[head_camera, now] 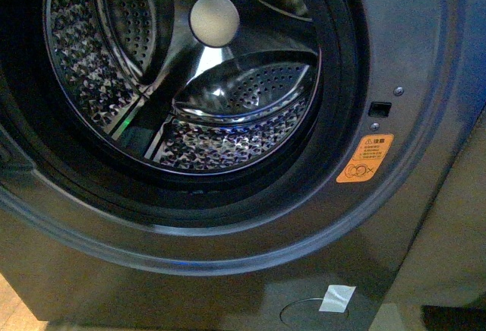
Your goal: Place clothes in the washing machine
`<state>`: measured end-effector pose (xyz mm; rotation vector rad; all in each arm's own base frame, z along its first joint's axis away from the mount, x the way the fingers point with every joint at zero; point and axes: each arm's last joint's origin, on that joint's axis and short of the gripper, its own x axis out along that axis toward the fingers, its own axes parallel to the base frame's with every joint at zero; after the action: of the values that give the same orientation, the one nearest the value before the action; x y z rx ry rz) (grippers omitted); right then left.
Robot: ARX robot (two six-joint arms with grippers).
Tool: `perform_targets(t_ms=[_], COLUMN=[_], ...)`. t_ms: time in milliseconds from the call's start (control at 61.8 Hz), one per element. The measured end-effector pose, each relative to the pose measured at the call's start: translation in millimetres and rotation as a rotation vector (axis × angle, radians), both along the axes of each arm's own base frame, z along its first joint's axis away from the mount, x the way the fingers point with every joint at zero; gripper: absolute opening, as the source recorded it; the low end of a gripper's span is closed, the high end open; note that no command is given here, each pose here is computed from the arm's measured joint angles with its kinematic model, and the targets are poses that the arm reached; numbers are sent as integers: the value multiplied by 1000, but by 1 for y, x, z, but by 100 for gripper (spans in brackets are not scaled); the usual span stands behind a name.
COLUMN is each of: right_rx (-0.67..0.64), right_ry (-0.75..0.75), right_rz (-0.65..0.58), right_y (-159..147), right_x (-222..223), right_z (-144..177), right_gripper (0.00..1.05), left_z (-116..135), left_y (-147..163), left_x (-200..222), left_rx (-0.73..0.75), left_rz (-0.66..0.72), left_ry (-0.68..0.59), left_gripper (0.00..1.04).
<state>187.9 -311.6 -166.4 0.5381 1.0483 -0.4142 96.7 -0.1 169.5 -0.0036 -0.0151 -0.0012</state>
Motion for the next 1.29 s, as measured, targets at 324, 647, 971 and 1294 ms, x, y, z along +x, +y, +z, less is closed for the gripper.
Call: perform_targets(t_ms=[324, 647, 971, 1294], right_rx=[-72, -263, -447, -618], right_ry=[-11, -173, -471, -764], right_rz=[-33, 32, 101, 177], right_y=[-5, -9, -3, 22], right_x=[-5, -8, -36, -63], right_z=[-2, 48, 170, 305], right_gripper=[47, 2, 3, 3], left_z=[0, 0, 0, 0], left_y=[0, 0, 0, 0], left_x=[0, 0, 0, 0], left_rx=[0, 0, 0, 0], left_rz=[0, 0, 0, 0], left_ry=[0, 0, 0, 0], left_gripper=[98, 98, 98, 98])
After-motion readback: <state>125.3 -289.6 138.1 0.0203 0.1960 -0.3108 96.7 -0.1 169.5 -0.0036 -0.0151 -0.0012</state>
